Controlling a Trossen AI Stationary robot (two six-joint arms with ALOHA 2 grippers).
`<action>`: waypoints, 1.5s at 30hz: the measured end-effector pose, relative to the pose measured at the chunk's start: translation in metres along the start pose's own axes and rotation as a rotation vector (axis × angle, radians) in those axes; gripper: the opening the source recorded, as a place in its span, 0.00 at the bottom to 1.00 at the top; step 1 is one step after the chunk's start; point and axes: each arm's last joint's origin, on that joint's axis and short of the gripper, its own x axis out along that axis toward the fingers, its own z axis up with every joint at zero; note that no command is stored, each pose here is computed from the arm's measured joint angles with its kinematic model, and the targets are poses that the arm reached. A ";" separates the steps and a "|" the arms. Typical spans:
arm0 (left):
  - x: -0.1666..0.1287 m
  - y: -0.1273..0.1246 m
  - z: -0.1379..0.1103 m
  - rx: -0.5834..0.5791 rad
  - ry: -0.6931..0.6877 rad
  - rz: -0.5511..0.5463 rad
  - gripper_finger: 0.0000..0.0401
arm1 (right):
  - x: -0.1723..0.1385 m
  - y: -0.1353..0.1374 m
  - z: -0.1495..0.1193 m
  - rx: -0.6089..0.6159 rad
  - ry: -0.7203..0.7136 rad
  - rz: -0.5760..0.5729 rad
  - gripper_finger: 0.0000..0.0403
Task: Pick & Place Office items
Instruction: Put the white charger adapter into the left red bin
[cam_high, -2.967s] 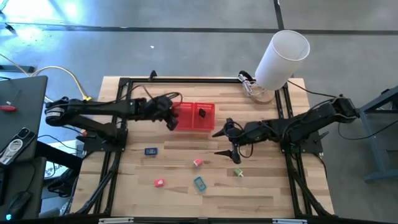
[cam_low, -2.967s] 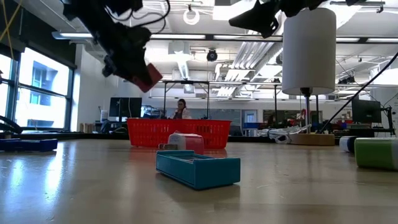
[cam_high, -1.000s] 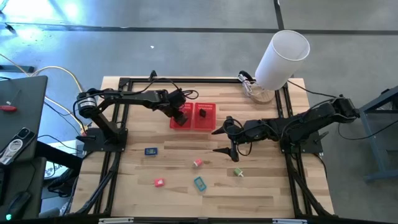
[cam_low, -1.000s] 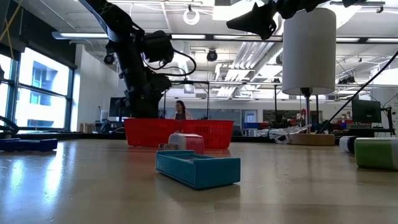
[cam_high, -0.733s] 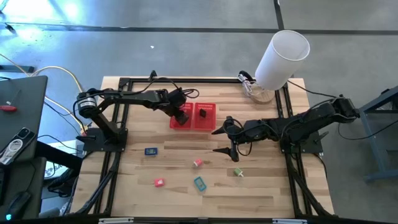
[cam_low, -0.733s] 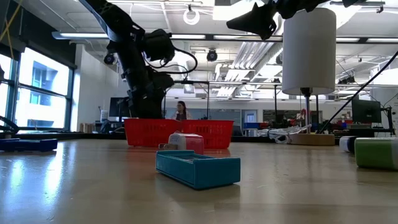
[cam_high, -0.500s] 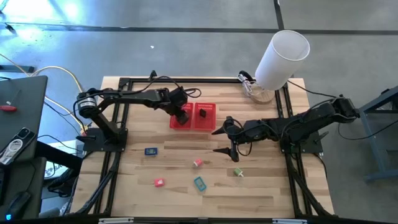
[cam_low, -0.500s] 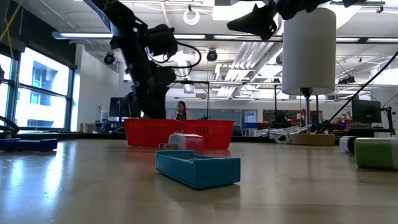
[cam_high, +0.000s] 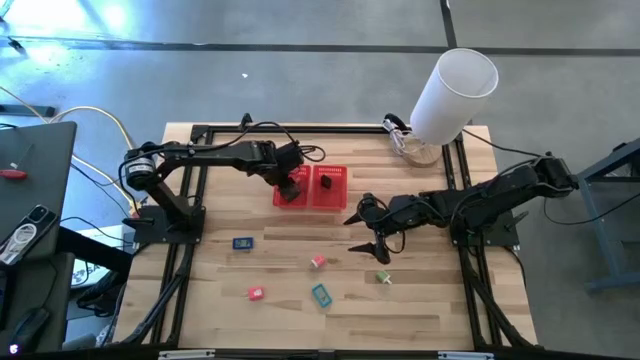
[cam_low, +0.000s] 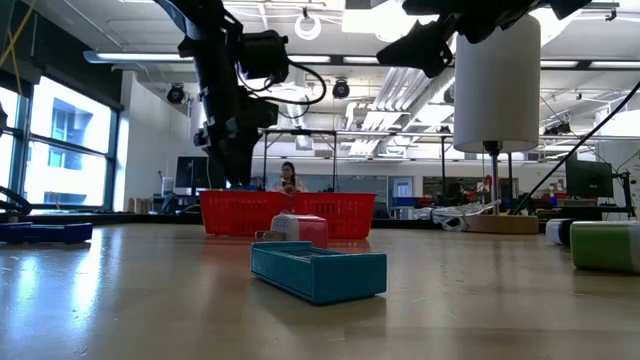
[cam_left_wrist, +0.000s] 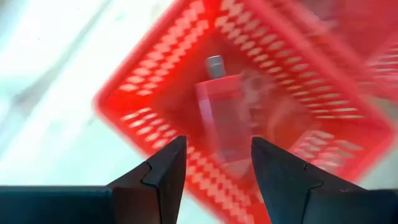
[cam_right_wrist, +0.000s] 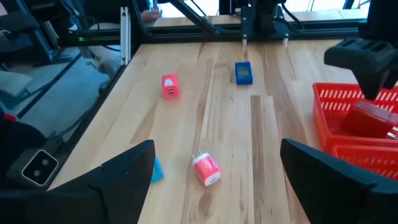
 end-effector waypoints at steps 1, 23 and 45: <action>-0.001 0.001 -0.001 0.001 0.002 0.016 0.43 | 0.000 0.000 0.000 -0.001 0.000 0.001 0.83; -0.058 -0.030 -0.040 0.052 -0.016 0.072 0.43 | -0.057 -0.004 -0.006 0.448 0.144 -0.175 0.83; -0.067 -0.062 -0.061 0.102 -0.060 0.072 0.43 | -0.099 -0.037 -0.065 1.007 0.573 -0.952 0.83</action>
